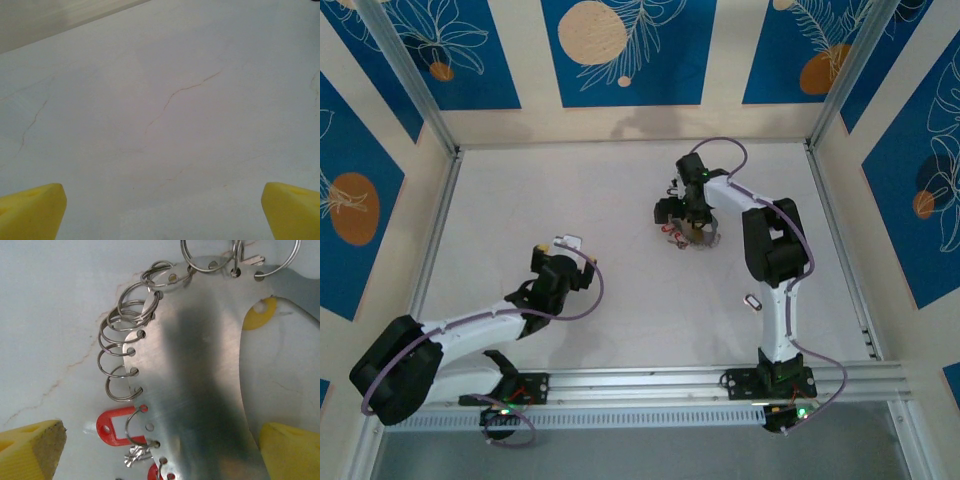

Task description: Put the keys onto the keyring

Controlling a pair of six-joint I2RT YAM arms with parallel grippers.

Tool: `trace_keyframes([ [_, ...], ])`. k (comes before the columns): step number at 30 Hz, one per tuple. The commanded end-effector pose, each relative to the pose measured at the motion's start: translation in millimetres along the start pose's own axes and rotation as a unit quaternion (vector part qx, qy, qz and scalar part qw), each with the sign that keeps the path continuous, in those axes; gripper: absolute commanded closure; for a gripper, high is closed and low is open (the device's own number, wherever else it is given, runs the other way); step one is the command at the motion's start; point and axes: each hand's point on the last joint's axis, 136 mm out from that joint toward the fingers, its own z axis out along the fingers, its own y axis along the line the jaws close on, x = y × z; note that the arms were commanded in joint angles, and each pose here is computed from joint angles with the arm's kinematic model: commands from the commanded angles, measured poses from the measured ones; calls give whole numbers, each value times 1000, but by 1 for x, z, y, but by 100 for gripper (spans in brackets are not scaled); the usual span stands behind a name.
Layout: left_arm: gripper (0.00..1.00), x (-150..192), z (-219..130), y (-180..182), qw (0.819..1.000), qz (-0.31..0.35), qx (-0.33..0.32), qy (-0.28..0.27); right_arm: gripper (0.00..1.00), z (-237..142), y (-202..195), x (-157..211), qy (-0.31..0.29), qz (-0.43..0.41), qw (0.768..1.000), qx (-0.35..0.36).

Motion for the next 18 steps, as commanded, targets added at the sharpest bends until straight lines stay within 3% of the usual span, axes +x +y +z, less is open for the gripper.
trace_keyframes([
  [1,0,-9,-1,1,1000,-6,-10,-7,1,4,7,28,49,4,999,-9],
  [6,0,-9,-1,0,1000,-5,-8,-6,1,-2,37,50,66,-10,997,-29],
  [18,0,-7,-1,0,1000,-4,-8,-3,1,-23,162,97,80,-61,989,-106],
])
